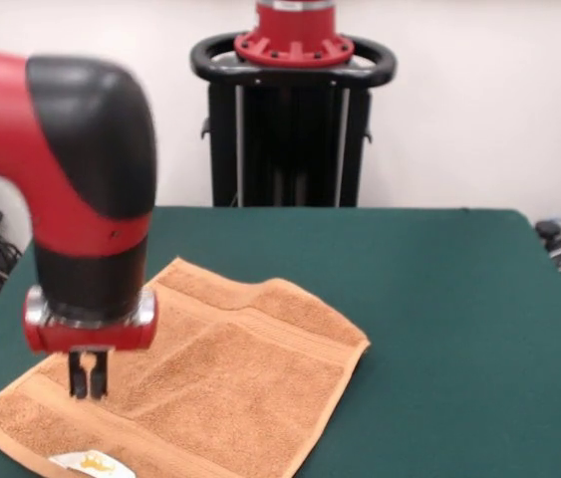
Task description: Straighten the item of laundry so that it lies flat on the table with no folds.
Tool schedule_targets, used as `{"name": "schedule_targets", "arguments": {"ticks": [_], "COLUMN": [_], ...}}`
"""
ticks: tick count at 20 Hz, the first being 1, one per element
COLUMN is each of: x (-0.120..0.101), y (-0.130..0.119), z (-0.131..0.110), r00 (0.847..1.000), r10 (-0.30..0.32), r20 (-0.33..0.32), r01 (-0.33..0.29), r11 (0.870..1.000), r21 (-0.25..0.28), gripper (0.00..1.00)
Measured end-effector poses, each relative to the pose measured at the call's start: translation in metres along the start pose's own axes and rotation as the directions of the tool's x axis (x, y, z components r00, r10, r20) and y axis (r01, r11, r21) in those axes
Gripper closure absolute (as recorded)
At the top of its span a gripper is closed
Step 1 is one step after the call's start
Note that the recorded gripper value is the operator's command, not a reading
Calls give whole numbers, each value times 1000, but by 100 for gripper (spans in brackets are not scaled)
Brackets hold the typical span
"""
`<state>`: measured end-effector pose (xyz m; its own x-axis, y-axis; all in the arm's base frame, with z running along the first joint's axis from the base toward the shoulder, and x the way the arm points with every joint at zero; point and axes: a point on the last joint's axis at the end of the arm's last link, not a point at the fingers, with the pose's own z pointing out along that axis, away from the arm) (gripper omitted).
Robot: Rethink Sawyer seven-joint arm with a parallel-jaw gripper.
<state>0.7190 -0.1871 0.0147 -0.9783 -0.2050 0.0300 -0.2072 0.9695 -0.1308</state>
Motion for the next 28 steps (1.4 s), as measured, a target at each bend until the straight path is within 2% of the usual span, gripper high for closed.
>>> {"name": "schedule_targets", "arguments": {"ticks": [3, 6, 7, 10, 13, 16, 20, 24, 28], "x": [12, 21, 28, 37, 50, 59, 77, 91, 105], "y": [17, 29, 42, 55, 76, 90, 116, 131, 138], "z": [-31, -46, -58, -68, -76, -77, -71, -61, -48], "r00": [999, 997, 995, 994, 993, 994, 992, 985, 979], "r10": [-46, -71, -90, -103, -115, -105, -36, 32, 85], "r20": [-24, -41, -49, -45, -10, 31, 122, 170, 185], "r01": [46, 73, 93, 106, 116, 101, 22, -48, -100], "r11": [998, 996, 994, 992, 988, 988, 993, 995, 993], "r21": [31, 48, 59, 73, 100, 117, 114, 92, 70], "gripper": [100, 100, 100, 100, 100, 100, 100, 100, 100]}}
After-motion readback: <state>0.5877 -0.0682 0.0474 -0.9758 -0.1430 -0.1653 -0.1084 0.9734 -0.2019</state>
